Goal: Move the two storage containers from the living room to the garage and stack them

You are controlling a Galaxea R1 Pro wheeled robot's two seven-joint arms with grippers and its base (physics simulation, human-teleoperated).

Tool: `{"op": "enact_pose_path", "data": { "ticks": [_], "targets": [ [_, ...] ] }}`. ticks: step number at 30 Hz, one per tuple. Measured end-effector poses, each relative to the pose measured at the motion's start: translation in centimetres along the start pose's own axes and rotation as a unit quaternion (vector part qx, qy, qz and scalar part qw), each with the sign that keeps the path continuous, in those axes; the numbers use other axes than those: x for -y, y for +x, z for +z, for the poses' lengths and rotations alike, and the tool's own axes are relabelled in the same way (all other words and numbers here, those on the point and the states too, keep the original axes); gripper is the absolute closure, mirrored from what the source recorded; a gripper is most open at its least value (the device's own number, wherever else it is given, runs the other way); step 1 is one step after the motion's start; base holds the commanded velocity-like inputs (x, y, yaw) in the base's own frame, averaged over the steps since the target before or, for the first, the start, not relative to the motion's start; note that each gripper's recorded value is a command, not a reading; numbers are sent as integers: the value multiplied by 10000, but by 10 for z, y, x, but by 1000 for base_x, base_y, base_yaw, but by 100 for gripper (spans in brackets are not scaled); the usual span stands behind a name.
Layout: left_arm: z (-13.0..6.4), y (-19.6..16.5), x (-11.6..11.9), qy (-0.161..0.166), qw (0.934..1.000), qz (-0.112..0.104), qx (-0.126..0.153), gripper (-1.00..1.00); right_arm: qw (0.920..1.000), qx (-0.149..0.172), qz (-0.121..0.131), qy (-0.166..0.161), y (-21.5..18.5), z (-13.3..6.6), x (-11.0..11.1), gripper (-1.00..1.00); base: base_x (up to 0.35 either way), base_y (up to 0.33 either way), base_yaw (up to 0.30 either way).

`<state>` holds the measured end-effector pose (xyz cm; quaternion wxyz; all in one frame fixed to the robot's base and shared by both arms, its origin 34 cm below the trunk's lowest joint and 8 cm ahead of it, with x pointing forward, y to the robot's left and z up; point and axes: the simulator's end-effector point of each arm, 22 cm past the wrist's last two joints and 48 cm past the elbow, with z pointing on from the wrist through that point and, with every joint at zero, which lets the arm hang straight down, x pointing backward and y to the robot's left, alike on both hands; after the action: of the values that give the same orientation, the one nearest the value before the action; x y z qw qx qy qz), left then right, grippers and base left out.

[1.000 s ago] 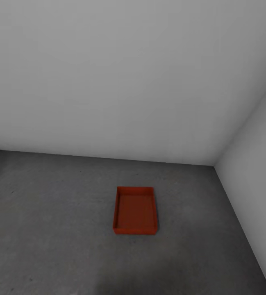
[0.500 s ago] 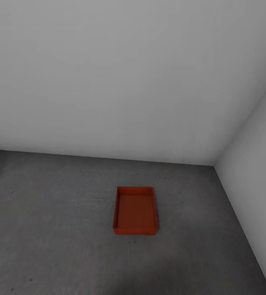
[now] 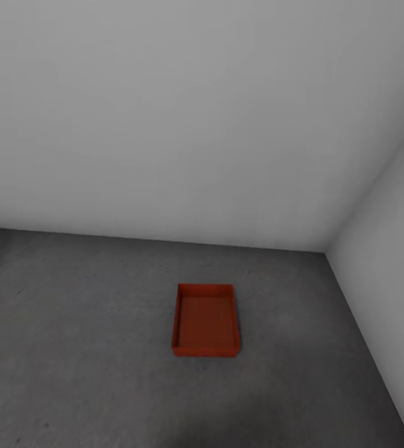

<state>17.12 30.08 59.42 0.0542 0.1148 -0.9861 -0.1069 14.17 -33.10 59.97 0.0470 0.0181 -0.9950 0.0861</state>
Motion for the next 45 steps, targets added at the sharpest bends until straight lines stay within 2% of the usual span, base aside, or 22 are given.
{"op": "enact_pose_path", "data": {
  "ticks": [6, 9, 16, 19, 20, 21, 26, 33, 45],
  "targets": [
    [-1, 1, -2, -6, 10000, -11, 16, -100, 9999, -35, -21, -151, 19, -5, -23, -100, 0, 0, 0],
    [-1, 1, -1, 7, 10000, -18, 31, -100, 9998, -53, -22, -178, 24, -6, -27, -100, 0, 0, 0],
    [-3, 3, 0, 53, 10000, -44, 48, -100, 9997, -99, -37, -216, 39, -9, -32, -100, 0, 0, 0],
    [-3, 1, 7, 196, 9998, -47, 71, -100, 9997, -76, -34, -213, 38, -9, -31, -100, 0, 0, 0],
    [-4, 1, 16, 455, 9989, -57, 76, -100, 9997, -67, -38, -222, 38, -9, -32, -100, 0, 0, 0],
    [-4, 0, 17, 477, 9988, -59, 83, -100, 9997, -62, -35, -222, 38, -9, -32, -100, 0, 0, 0],
    [-5, 1, 17, 504, 9987, -63, 100, -100, 9997, -26, -33, -227, 35, -10, -32, -100, 0, 0, 0],
    [-6, 4, 18, 521, 9986, -59, 117, -100, 9992, 8, -13, -396, 31, -11, -39, -100, 0, 0, 0],
    [-9, -3, 20, 544, 9983, -76, 206, -100, 9991, 100, -1, -411, 24, -12, -40, -100, 0, 0, 0]
  ]
}}
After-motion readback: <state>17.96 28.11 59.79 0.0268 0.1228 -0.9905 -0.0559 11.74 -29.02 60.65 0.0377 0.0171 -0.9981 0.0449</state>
